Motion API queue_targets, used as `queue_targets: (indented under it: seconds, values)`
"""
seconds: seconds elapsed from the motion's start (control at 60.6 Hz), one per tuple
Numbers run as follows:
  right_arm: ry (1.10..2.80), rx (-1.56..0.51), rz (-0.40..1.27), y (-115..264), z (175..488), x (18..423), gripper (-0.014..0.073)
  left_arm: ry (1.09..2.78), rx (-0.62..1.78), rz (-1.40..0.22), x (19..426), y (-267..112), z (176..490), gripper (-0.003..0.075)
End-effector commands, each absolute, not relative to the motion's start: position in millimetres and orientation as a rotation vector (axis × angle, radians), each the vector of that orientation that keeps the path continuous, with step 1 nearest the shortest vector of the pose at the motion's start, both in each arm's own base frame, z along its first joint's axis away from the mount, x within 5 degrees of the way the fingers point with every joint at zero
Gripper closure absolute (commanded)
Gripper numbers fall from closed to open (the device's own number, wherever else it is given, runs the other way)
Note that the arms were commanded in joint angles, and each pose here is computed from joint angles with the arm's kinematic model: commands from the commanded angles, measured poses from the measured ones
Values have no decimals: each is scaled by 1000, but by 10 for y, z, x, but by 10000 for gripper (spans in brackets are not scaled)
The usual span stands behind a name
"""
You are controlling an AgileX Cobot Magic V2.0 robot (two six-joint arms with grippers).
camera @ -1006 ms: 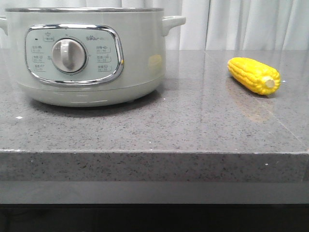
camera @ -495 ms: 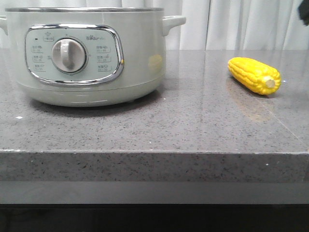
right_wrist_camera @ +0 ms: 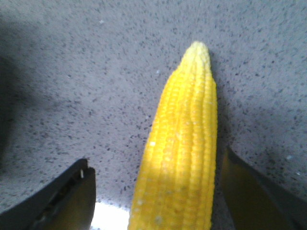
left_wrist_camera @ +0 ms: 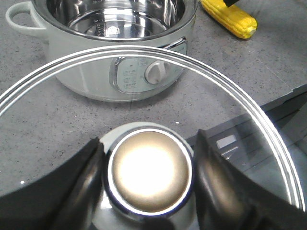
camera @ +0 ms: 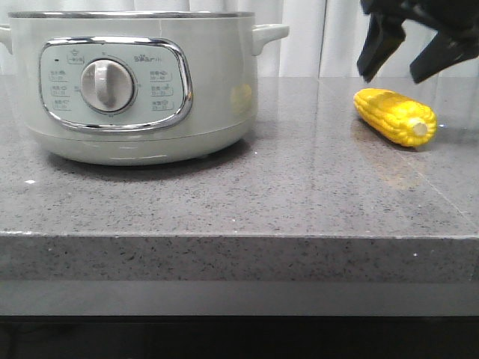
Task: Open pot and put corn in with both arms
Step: 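Lower the right gripper onto the yellow corn cob and grasp it, then lift the corn with the right gripper and carry it over the pot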
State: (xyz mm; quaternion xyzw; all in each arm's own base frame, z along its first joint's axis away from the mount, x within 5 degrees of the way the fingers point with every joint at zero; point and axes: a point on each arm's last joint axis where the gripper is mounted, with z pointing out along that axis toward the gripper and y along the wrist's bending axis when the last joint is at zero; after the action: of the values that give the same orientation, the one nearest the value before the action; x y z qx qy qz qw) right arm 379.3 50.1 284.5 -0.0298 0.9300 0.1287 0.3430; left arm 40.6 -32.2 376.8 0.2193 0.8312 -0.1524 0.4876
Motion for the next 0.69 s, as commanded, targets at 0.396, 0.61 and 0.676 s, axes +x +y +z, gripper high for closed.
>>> queue_targets:
  seconds: [0.396, 0.61, 0.676]
  values:
    - [2392, -68, 347, 515, 2887, 3892, 134, 1862, 471, -420, 430, -340, 3981, 445]
    - [2391, -69, 348, 515, 2895, 3890, 271, 1861, 470, -420, 430, -340, 3982, 445]
    - [2379, -73, 349, 517, 2949, 3886, 271, 1861, 470, -420, 430, -340, 3982, 445]
